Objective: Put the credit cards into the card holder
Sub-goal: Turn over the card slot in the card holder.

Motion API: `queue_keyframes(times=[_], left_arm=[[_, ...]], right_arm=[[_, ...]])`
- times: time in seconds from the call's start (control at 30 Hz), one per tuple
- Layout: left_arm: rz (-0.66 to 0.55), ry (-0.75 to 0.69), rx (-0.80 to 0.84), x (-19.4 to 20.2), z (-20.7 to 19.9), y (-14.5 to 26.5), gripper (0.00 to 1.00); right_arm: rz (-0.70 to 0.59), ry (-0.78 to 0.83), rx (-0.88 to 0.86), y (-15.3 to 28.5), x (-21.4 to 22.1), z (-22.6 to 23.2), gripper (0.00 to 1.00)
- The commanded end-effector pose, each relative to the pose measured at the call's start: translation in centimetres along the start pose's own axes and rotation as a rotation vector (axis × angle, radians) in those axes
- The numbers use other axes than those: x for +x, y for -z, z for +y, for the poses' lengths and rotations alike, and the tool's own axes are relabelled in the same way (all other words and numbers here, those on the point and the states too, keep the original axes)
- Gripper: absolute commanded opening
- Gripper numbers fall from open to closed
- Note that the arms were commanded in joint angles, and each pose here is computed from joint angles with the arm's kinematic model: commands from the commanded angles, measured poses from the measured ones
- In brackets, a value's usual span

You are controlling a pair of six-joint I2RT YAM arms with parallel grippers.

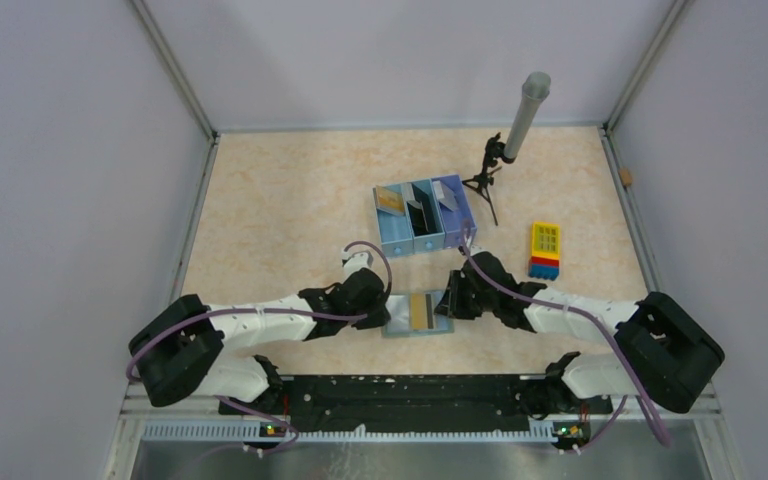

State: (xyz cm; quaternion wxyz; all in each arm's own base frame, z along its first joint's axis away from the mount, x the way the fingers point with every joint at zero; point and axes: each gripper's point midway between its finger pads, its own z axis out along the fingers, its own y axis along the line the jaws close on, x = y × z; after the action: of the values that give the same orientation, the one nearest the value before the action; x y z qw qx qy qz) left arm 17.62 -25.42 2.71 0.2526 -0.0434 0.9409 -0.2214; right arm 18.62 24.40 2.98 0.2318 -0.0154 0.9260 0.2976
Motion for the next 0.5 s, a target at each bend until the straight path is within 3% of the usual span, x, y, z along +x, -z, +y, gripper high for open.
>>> queue_keyframes(times=[0.0, 0.47], left_arm=[[-0.017, -0.004, 0.017, -0.7, -0.8, 0.0, 0.30], [-0.020, -0.004, 0.017, -0.7, -0.8, 0.0, 0.26]], right_arm=[[-0.019, -0.016, -0.072, 0.3, -0.6, 1.9, 0.20], [-0.047, -0.019, -0.113, 0.7, -1.1, 2.7, 0.20]])
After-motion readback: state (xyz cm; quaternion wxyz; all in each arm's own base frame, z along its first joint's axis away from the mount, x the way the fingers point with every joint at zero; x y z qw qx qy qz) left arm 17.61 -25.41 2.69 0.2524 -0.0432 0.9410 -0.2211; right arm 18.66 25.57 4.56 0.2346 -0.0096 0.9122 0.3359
